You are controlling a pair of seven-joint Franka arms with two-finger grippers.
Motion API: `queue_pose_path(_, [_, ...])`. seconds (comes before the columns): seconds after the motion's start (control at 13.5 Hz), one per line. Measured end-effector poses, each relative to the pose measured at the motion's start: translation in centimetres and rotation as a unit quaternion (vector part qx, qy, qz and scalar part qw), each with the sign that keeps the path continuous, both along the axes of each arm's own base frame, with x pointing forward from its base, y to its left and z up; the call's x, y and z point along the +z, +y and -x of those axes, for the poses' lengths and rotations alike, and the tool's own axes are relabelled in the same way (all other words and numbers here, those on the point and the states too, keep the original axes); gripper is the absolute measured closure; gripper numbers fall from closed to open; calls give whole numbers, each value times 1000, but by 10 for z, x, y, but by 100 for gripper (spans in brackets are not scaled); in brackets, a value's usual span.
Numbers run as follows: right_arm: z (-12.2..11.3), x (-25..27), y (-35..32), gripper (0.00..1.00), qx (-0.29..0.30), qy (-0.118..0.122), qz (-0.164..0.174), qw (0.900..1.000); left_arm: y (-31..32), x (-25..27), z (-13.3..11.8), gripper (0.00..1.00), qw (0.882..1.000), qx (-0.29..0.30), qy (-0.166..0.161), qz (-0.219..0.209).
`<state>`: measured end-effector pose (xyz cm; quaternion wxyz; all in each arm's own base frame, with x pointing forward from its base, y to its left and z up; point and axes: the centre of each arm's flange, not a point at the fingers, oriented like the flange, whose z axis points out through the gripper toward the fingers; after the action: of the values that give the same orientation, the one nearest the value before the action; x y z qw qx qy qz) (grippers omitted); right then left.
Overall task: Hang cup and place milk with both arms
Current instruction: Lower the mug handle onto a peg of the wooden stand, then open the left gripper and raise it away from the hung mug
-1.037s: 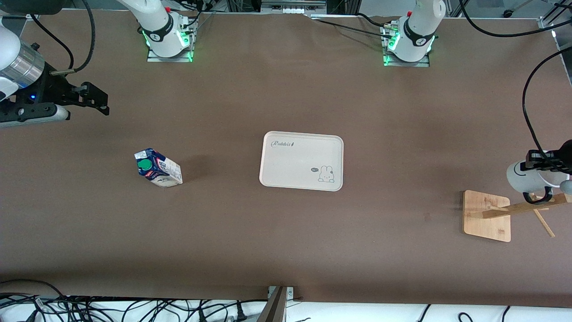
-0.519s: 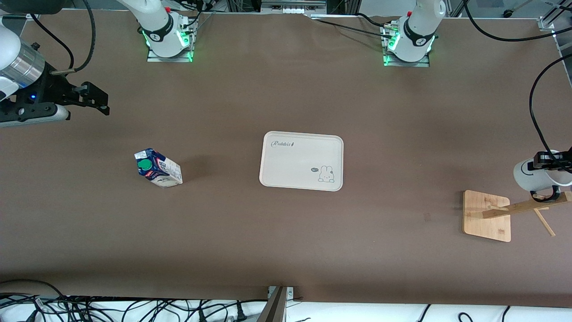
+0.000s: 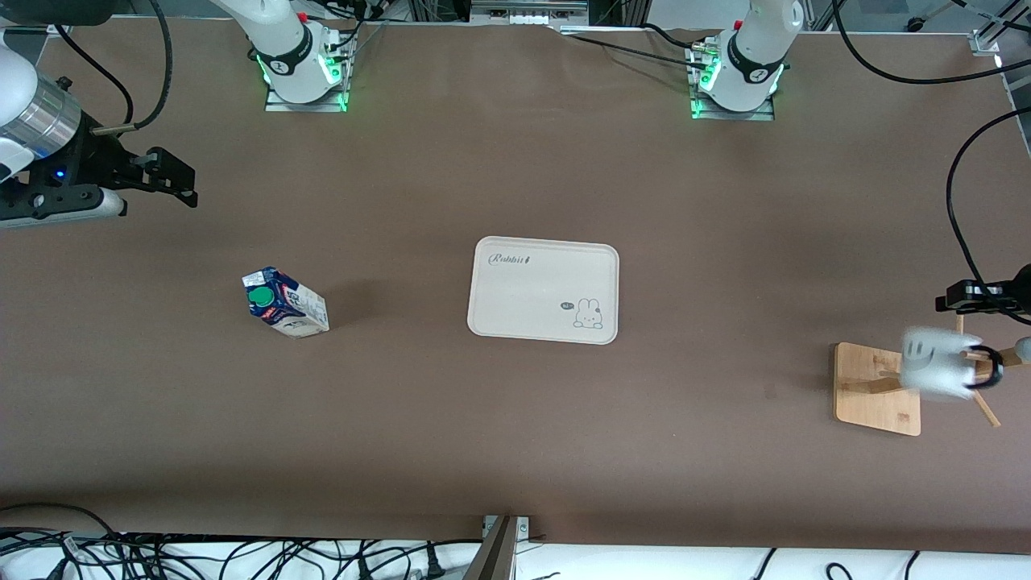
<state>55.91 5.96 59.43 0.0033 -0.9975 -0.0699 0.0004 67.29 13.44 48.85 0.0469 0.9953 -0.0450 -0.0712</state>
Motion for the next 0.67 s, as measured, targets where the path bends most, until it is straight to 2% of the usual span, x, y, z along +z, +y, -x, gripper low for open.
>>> queue_pose_path(0.22, [0,0,0,0,0,1,0,1000,-22,10,-3,25,1000,-19,-5,-24])
queue_pose_path(0.37, [0,0,0,0,0,2,0,1000,-66,29,-5,2,997,-53,-16,-46])
queue_pose_path(0.52, [1,0,1,0,1,2,0,1000,-112,48,0,0,996,-69,-24,-57])
queue_pose_path(0.67, [1,0,2,0,2,3,0,1000,-140,65,12,0,995,-72,-14,-61])
